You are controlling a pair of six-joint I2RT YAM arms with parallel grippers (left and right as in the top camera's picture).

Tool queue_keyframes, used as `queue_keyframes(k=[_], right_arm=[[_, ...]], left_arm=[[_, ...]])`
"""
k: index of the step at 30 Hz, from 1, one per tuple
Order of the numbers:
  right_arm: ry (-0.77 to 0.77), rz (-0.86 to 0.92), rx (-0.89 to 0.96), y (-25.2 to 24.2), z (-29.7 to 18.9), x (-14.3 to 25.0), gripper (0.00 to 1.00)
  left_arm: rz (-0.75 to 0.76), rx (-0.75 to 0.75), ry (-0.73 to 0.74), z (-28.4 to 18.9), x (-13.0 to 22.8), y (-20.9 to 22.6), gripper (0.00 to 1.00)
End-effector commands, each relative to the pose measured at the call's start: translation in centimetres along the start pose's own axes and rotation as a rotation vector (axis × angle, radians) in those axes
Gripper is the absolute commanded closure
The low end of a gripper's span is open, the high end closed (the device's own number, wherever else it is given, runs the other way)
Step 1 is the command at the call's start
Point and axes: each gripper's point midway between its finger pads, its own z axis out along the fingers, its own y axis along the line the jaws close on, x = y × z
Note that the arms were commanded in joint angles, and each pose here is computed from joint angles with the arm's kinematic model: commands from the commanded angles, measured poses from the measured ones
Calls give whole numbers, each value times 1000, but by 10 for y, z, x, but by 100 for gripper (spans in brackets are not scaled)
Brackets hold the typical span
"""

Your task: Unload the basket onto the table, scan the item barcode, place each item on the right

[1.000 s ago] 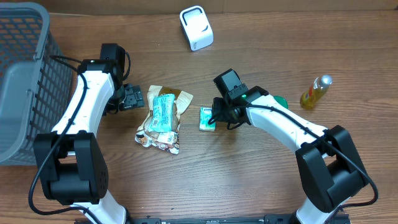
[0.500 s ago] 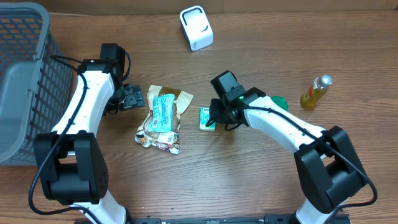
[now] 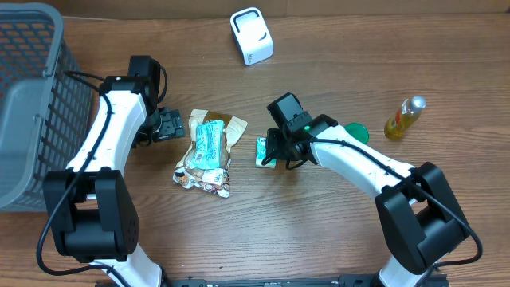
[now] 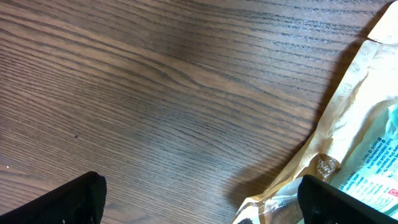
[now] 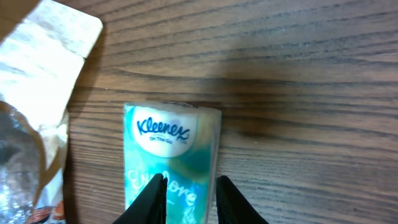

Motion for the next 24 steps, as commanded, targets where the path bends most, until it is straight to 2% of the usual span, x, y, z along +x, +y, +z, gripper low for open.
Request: queue_keyframes(k=[1, 11, 13, 15, 16, 19, 24], right_arm=[[-18, -8, -18, 0, -4, 3, 76], [-34, -10, -30, 0, 0, 2, 73], [-35, -10, -31, 1, 0, 2, 64], [-36, -10, -31, 1, 0, 2, 48], [-36, -10, -31, 1, 0, 2, 31], [-37, -9, -31, 1, 0, 1, 30], [-34, 5, -24, -5, 0, -1, 41]], left_arm=[[-1, 1, -21, -6, -6, 2, 1], [-1, 1, -22, -6, -6, 2, 1], [-1, 1, -22, -6, -6, 2, 0], [-1, 1, -21, -6, -6, 2, 0], [-1, 1, -21, -6, -6, 2, 1], [-1, 1, -22, -6, -6, 2, 1], [-1, 1, -22, -6, -6, 2, 1]])
